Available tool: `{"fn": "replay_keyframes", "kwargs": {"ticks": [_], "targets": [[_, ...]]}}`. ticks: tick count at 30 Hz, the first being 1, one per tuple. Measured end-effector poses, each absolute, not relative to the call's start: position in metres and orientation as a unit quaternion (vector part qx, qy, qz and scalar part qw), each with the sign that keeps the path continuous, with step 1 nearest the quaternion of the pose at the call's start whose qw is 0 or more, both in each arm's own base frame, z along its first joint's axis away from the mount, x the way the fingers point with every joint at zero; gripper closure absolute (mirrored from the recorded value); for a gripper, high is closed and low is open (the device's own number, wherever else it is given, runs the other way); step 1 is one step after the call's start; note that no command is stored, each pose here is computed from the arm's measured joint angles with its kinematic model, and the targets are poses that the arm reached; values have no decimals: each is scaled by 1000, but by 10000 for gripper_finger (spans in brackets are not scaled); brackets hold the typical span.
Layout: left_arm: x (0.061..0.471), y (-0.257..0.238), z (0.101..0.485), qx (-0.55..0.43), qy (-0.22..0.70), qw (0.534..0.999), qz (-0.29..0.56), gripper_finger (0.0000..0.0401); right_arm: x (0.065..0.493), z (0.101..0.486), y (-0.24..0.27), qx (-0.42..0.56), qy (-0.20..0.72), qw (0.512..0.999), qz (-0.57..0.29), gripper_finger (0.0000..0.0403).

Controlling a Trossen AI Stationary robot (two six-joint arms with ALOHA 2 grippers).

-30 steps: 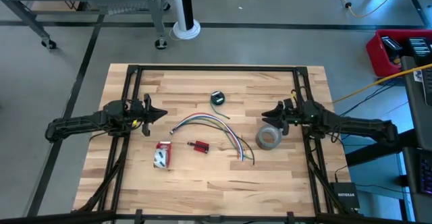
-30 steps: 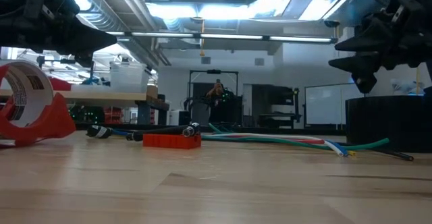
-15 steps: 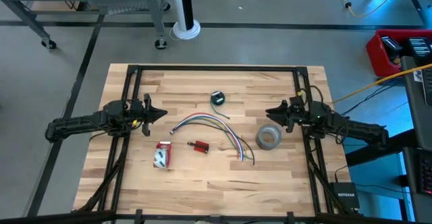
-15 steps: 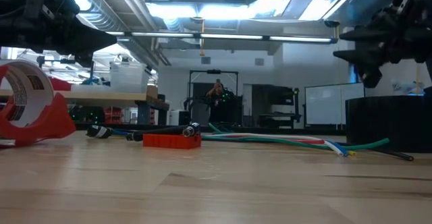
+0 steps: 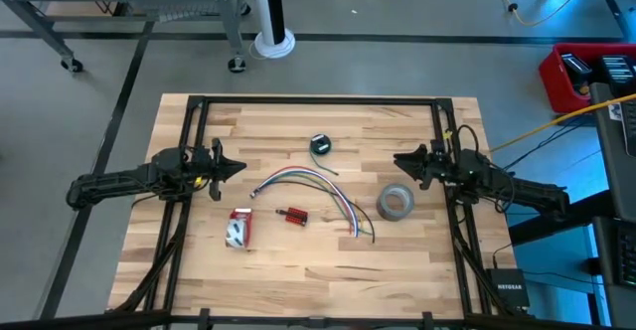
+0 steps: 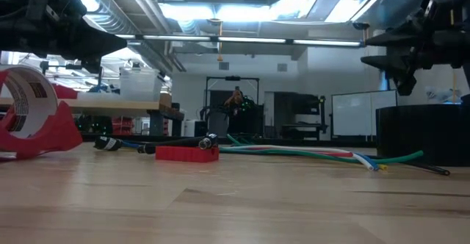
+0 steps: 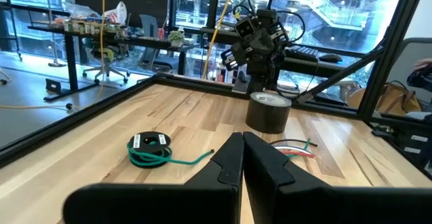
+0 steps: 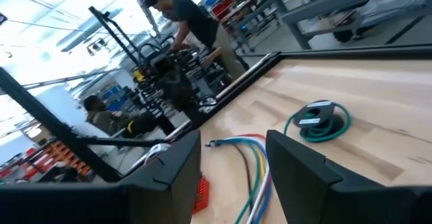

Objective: Coil cords
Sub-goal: Return to Home Position

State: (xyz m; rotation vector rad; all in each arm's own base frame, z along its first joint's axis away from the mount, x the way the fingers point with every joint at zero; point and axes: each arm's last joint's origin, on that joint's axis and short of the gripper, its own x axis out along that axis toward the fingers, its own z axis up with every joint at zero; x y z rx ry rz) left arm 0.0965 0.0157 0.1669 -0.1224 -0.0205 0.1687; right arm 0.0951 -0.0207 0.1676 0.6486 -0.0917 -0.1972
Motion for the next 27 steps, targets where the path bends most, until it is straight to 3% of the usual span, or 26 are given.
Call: {"fn": "replay_keyframes", "kwargs": {"ticks": [27], "targets": [[96,16,167,-61,-10,995,84,397,96,166,-21,319,-36,942,-100,230]]}}
